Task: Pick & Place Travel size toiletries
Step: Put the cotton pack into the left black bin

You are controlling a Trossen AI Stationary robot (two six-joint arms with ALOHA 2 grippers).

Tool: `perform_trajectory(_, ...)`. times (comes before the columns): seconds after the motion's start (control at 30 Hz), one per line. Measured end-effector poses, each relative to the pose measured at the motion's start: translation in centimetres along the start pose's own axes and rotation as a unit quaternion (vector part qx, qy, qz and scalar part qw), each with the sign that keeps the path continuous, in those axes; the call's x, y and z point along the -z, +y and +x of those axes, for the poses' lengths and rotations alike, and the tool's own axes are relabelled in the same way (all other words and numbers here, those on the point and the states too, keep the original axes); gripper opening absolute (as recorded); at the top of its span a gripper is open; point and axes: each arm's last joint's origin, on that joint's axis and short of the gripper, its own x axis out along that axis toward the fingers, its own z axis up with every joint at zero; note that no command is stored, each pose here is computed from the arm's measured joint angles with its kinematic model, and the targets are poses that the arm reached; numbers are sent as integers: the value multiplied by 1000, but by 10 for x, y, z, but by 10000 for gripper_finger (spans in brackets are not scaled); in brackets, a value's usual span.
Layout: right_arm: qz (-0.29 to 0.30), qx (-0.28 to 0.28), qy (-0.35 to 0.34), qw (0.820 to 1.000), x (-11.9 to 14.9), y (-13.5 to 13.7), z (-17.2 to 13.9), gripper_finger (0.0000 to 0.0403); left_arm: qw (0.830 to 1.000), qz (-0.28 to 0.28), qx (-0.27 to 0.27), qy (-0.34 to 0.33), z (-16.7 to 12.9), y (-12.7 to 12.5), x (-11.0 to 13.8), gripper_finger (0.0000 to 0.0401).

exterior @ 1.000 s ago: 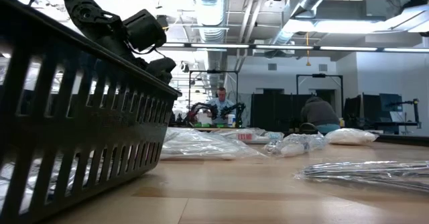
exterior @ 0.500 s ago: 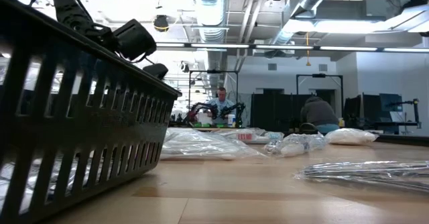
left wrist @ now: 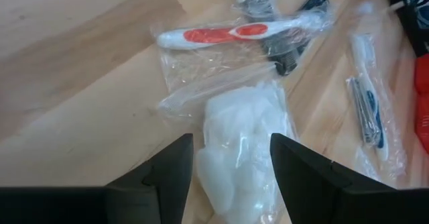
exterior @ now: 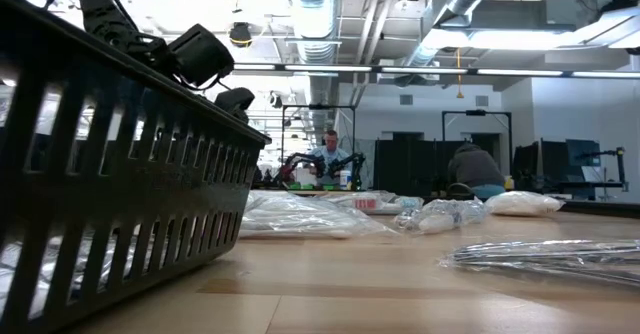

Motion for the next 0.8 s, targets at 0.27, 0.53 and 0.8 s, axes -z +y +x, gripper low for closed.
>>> perform_trajectory(0.27,0,0,0,1000,0,0,0,260,1000,-15,7,6,16,10,1,193)
perform_trajectory(0.53,0,0,0,1000,0,0,0,260,999,-13,49,12,28,11,0,191)
perform_trajectory(0.8,0,0,0,1000,0,0,0,260,999,-14,49,16,28,12,1,120)
